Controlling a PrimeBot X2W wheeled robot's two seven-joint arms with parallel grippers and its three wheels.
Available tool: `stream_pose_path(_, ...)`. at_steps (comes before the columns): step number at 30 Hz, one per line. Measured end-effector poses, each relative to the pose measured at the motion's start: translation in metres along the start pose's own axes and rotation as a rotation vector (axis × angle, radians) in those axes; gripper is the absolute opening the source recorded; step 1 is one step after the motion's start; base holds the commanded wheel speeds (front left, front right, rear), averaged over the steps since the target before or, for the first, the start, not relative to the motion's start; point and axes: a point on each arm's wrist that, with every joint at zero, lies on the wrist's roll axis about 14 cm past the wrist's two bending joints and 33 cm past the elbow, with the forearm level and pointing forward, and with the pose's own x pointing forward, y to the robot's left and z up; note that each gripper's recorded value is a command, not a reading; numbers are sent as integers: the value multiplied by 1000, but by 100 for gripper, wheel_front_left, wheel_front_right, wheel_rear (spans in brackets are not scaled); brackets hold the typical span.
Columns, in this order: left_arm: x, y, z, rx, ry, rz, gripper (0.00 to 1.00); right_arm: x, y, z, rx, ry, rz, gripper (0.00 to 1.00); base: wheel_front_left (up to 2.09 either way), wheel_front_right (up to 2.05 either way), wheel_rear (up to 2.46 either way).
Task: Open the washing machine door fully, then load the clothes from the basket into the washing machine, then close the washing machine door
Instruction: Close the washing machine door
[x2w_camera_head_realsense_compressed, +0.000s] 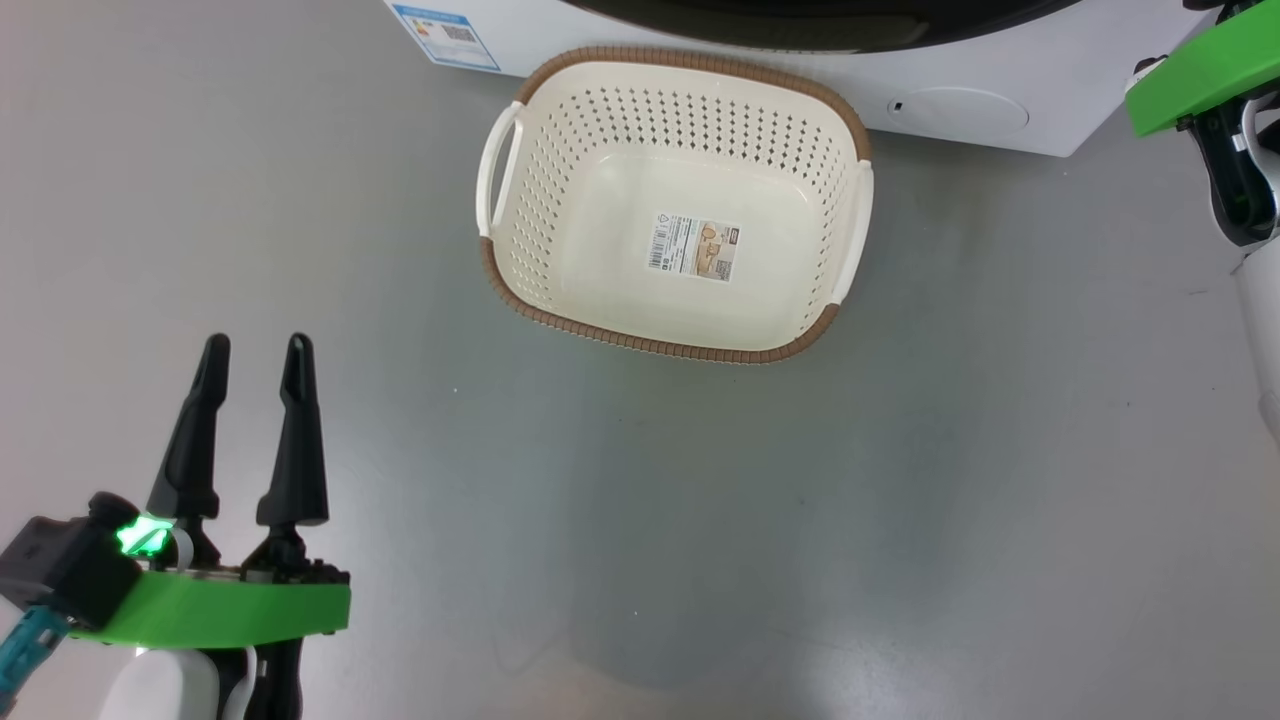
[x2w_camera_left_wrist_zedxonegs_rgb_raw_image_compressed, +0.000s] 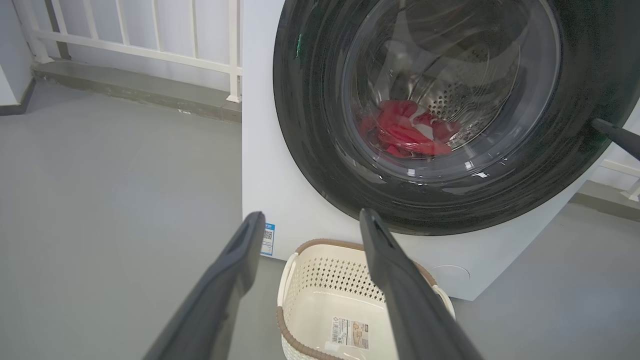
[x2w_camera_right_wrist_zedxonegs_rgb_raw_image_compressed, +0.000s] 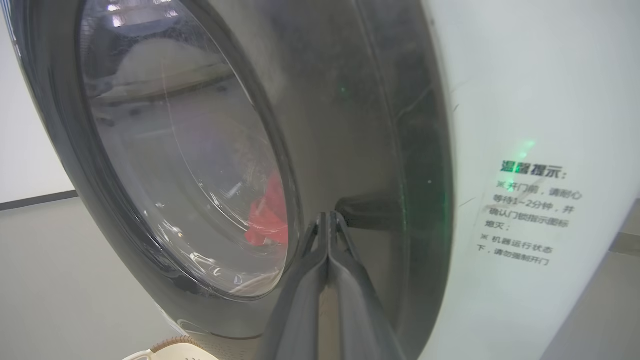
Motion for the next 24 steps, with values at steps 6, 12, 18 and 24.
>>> stream_pose_path(6, -1, -2, 4, -3, -9, -4, 100, -2, -1, 3, -2, 11, -8, 0, 0, 0, 0)
stream_pose_path(12, -3, -7, 11, -9, -26, -19, 100, -5, 0, 19, -15, -8, -7, 0, 0, 0, 0)
stream_pose_path(18, -8, -10, 19, -6, -45, -31, 100, -20, 10, 27, -29, 1, 12, 27, 0, 0, 0)
stream_pose_path(24, -19, -13, 23, 1, -47, -43, 100, -44, 23, 26, -29, 29, 31, 100, 0, 0, 0)
